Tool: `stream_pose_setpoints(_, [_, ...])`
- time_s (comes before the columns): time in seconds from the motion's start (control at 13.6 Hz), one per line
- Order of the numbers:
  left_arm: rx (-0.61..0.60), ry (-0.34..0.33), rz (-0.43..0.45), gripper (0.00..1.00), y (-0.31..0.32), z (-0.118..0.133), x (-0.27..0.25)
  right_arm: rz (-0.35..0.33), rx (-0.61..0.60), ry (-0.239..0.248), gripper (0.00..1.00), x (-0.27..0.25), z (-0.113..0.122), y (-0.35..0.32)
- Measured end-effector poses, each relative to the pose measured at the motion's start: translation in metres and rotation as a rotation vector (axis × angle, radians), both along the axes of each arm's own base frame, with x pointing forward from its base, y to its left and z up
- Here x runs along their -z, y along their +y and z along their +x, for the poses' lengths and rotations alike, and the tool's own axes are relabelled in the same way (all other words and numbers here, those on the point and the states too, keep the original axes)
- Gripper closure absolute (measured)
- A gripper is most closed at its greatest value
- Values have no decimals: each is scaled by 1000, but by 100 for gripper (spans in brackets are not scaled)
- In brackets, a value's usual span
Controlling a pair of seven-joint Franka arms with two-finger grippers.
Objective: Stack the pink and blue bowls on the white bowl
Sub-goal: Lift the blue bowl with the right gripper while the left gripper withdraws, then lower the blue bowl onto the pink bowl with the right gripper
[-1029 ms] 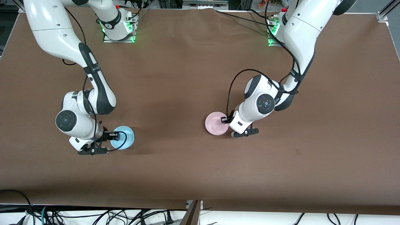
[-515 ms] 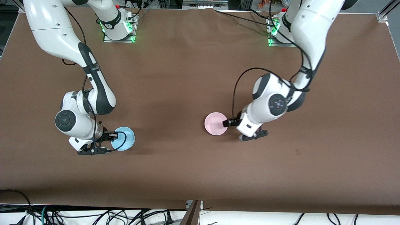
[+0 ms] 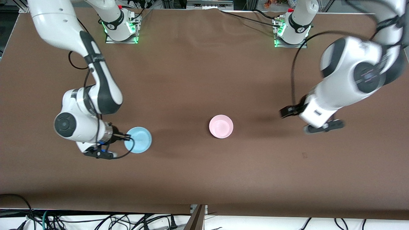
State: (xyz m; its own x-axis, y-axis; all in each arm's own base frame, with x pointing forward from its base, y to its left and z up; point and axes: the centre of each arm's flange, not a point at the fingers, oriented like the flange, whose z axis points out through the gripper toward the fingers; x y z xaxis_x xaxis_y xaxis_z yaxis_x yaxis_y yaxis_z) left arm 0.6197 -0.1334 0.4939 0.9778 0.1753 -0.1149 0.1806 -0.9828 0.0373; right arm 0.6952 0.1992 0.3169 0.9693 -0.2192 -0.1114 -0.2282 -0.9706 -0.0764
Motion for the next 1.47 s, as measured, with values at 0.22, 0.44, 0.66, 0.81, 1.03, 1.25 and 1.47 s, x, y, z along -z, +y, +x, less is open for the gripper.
stream_pose_setpoints(0.22, [71,4,5,0,67,-20,-54,33,209,-11,98,-28,-39,141])
stream_pose_setpoints(0.44, [95,19,0,0,116,-35,-87,101,431,-51,98,-10,-92,269])
stream_pose_setpoints(0.66, [96,41,-2,0,125,-37,-91,156,542,-61,98,16,-123,329])
stream_pose_setpoints(0.81, [98,55,-3,0,124,-35,-84,157,553,-70,98,28,-125,335])
stream_pose_setpoints(1.03, [96,67,-3,0,125,-32,-77,115,525,-104,98,43,-123,333])
stream_pose_setpoints(1.25, [81,69,-3,0,134,-29,-74,99,519,-102,98,53,-125,332])
stream_pose_setpoints(1.47, [94,40,-3,0,126,-20,-84,85,516,-93,98,62,-128,332])
